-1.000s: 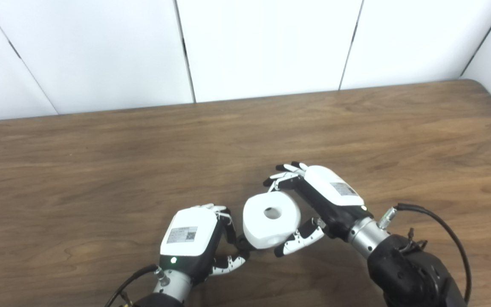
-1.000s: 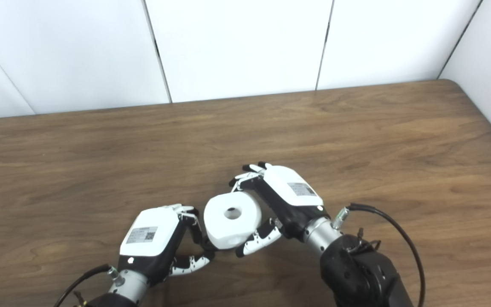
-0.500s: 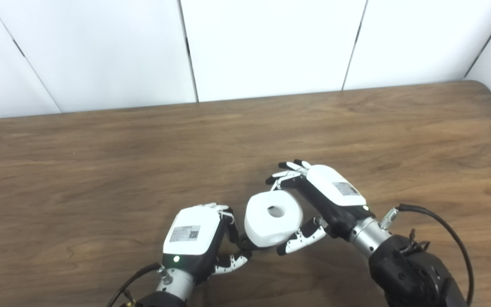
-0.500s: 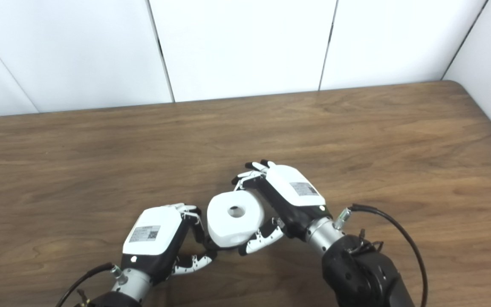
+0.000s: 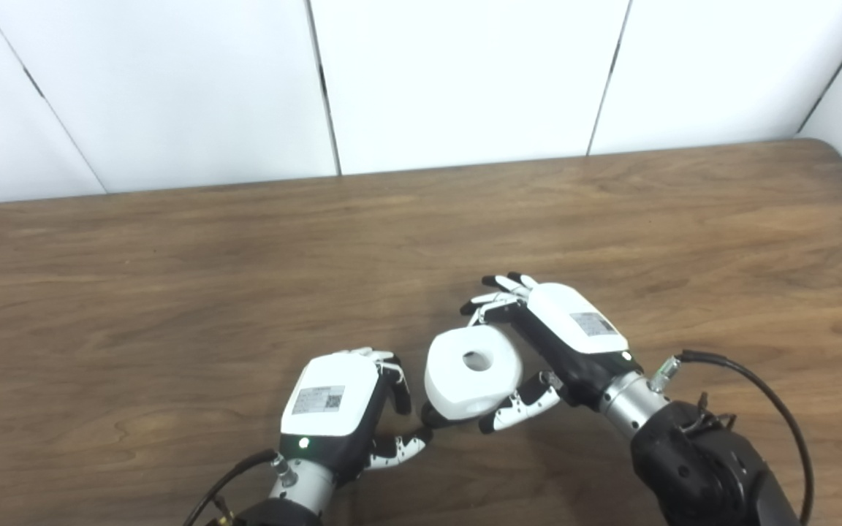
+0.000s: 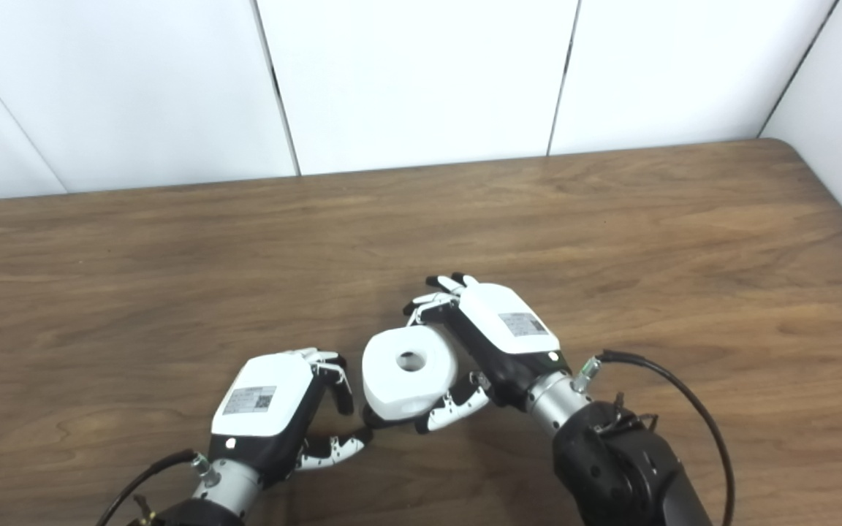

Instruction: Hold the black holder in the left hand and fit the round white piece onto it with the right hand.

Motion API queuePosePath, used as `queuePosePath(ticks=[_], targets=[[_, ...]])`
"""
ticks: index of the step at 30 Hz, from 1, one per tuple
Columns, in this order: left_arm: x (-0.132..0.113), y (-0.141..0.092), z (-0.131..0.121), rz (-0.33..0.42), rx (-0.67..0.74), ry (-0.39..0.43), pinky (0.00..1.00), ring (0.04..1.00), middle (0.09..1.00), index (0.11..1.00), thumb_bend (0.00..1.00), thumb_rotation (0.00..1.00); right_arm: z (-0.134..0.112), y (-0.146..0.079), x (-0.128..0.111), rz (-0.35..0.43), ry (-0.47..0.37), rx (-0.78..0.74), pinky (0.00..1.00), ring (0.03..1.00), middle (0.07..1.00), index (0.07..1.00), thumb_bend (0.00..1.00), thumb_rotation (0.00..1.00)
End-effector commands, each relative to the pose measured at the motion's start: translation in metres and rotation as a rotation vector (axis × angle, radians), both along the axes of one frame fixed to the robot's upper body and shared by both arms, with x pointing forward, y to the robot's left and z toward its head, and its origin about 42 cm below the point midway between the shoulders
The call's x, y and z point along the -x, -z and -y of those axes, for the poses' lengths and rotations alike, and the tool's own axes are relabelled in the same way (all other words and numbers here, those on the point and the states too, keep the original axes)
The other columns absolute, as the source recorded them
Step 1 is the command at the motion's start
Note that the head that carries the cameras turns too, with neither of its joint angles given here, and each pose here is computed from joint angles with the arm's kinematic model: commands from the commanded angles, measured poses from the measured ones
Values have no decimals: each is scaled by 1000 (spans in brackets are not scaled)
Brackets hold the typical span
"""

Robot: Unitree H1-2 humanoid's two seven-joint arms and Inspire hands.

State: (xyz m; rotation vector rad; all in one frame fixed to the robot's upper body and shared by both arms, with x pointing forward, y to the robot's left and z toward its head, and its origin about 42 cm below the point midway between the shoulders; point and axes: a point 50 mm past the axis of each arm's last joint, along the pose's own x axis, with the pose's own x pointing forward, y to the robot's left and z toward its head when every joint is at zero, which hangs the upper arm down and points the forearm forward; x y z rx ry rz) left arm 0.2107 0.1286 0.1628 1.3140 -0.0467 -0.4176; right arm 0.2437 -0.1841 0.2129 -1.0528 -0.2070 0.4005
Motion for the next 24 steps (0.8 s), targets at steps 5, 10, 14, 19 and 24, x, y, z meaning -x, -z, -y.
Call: queuePosePath(ticks=[5,10,14,19,24], targets=[[10,31,3,-182,-56,38,848,847,790,488,520,54,0,-5,-5,52,-18,30,1000,943,793,483,523,132],[10,31,2,-187,-51,37,852,850,791,488,520,53,0,-8,-6,58,-27,43,1000,949,795,483,523,131],[10,30,3,-188,-50,35,855,853,794,488,520,54,0,-9,-6,59,-31,48,1000,950,794,483,523,131],[11,30,3,-172,-56,28,843,846,790,489,520,58,0,-9,-6,52,-34,72,1000,945,791,486,524,137],[11,30,3,-169,-57,27,838,843,788,493,521,68,0,-10,-5,35,-29,91,1000,946,799,490,525,145]])
